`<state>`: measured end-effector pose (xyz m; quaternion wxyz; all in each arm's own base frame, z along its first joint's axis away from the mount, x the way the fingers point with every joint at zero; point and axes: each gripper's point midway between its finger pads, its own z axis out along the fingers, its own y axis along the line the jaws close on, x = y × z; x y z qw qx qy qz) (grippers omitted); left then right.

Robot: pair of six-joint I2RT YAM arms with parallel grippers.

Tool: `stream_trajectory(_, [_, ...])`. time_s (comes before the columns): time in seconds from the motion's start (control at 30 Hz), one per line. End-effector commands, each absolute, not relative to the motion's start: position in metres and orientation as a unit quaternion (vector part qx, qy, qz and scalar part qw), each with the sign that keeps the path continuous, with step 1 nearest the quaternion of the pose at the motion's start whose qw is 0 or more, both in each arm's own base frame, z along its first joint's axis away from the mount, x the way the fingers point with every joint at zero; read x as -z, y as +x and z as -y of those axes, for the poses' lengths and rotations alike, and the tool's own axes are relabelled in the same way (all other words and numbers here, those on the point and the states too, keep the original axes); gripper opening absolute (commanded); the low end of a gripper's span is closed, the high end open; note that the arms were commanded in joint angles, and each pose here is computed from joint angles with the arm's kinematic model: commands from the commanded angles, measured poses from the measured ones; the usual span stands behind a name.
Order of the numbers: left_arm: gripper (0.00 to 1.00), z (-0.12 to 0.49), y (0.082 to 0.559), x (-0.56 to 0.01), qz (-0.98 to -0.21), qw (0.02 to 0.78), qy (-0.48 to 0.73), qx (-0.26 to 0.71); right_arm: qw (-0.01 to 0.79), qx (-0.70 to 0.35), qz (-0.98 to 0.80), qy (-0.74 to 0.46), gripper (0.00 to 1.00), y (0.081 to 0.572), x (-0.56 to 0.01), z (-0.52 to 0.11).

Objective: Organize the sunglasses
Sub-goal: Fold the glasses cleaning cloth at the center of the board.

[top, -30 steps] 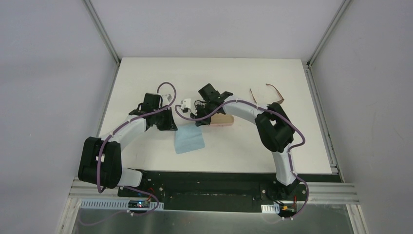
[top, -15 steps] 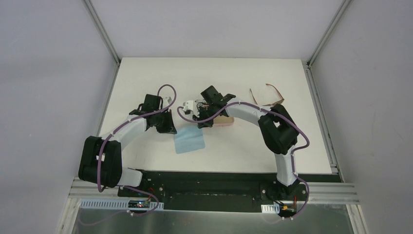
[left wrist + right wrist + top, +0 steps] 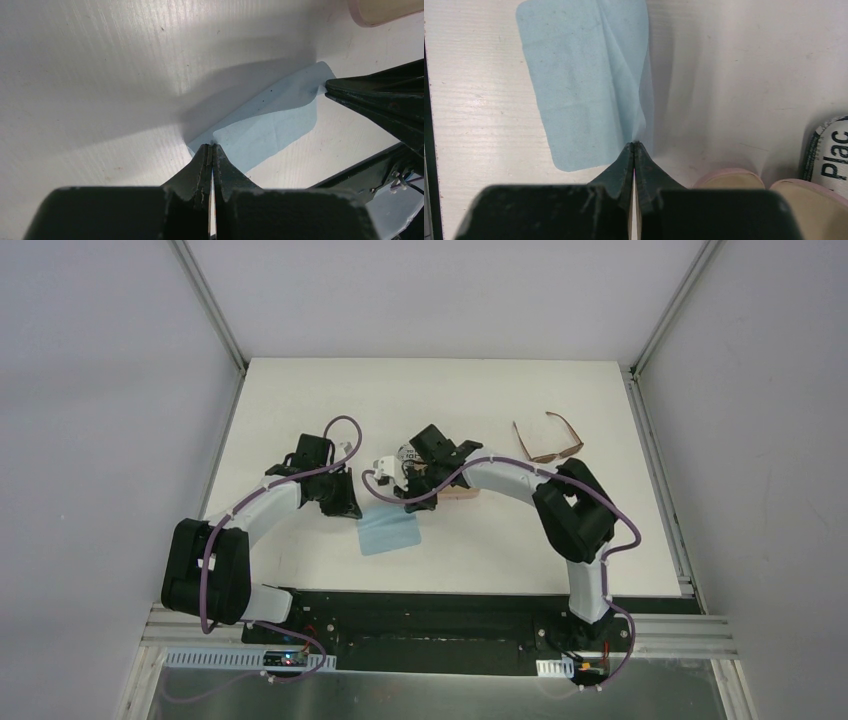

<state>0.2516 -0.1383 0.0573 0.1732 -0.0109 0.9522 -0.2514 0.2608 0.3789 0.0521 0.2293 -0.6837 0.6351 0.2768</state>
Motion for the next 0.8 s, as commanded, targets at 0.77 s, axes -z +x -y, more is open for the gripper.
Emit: stream_trajectory(0.77, [0.0,0.146,0.238,-0.068,-0.967,0.092,-0.008,0.236,0.24,-0.29,-0.614,-0.694,0.0,0.233,-0.08,-0.378])
